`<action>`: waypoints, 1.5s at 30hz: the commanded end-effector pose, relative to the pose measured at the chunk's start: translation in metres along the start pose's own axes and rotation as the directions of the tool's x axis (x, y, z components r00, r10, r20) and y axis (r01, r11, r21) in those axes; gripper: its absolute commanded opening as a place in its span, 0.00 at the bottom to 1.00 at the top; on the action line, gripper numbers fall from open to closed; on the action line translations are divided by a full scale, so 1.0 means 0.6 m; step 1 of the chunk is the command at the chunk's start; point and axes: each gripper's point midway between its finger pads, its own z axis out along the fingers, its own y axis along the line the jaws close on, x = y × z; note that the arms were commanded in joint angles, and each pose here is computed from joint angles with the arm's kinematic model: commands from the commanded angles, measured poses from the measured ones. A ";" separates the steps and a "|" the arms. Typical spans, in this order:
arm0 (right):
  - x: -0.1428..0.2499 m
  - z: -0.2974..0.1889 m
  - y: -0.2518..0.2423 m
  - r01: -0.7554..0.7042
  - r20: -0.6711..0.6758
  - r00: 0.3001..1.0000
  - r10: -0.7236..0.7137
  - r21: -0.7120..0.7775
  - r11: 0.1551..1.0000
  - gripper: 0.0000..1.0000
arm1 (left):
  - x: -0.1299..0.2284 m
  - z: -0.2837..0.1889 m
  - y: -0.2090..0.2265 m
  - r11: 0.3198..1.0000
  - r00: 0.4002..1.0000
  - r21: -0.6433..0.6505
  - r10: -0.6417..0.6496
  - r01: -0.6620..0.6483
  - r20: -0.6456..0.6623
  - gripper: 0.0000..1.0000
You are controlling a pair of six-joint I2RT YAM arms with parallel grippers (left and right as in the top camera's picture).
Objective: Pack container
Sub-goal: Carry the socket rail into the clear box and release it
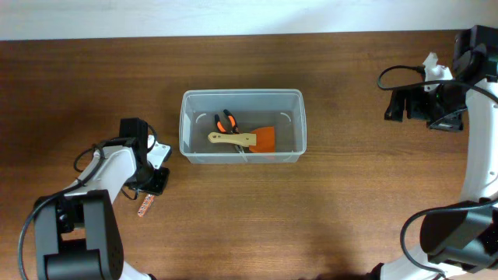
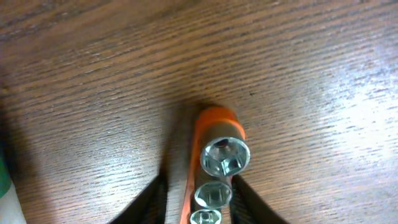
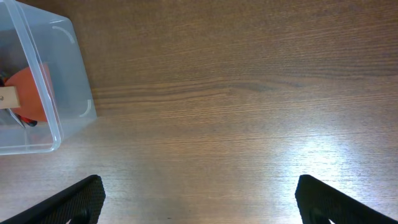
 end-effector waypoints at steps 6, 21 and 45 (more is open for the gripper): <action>0.000 -0.001 0.007 0.014 0.005 1.000 -0.014 -0.010 1.000 0.99 | 0.017 0.017 -0.023 0.998 1.000 0.068 0.002 0.000 -0.025 0.11; 0.000 -0.001 0.007 0.014 0.005 1.000 -0.014 -0.010 1.000 0.99 | -0.036 -0.034 -0.002 0.999 0.999 0.043 -0.013 0.012 0.036 0.02; 0.000 -0.001 0.007 0.014 0.005 1.000 -0.014 -0.010 1.000 0.99 | -0.319 -0.455 -0.258 0.579 0.401 -0.468 0.809 -0.668 0.429 0.02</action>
